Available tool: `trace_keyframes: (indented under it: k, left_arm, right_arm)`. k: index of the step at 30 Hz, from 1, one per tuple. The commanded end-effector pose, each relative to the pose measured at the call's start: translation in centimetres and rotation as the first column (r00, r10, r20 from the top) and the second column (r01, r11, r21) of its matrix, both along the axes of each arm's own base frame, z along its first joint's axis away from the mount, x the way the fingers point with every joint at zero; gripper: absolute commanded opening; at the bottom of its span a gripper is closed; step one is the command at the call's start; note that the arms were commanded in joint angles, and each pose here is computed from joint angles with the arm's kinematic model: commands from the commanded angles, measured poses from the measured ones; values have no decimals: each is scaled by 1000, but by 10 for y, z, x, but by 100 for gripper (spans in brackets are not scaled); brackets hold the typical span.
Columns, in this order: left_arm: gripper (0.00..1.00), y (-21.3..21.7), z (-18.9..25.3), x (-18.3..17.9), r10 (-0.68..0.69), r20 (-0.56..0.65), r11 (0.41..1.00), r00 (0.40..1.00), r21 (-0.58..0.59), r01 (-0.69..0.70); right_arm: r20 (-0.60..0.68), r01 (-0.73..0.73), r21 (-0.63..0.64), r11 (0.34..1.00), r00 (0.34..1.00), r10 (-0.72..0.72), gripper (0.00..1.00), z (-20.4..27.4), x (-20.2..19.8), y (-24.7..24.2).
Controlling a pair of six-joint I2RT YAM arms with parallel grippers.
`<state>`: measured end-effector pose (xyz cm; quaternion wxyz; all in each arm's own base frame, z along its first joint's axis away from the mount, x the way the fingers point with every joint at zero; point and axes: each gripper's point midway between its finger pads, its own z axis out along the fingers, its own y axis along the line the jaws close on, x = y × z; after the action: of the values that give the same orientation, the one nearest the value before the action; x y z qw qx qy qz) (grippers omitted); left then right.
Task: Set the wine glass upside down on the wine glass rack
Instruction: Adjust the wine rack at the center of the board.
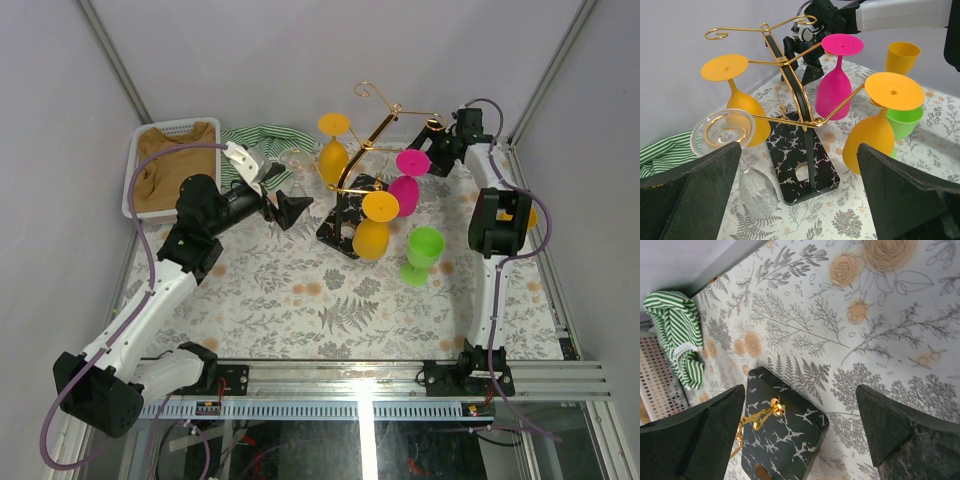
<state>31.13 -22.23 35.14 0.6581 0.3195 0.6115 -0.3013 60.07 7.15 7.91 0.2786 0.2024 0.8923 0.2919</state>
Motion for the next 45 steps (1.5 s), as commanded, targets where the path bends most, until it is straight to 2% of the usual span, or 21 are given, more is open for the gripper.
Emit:
trace_keyframes:
  k: [1, 10, 19, 30, 45]
  left_arm:
    - [100, -2, 24, -1, -7, 67, 1000, 998, -11, 8]
    - [100, -5, 22, 5, -12, 58, 1000, 998, -4, 13]
    - [100, -7, 21, 6, -21, 53, 1000, 998, -4, 21]
    - [100, -9, 22, 4, -34, 51, 999, 998, -10, 35]
    - [100, -12, 21, 3, -52, 41, 998, 998, -36, 54]
  right_arm:
    - [39, -32, 86, 996, 999, 29, 100, 10, 15, 18]
    - [33, -46, 125, 991, 999, 42, 99, 0, 19, 32]
    - [16, -117, 156, 981, 993, 116, 100, -10, 13, 67]
    - [-48, -230, 142, 963, 970, 239, 100, -25, -24, 97]
    - [-119, -383, 115, 917, 911, 395, 100, -42, -71, 97]
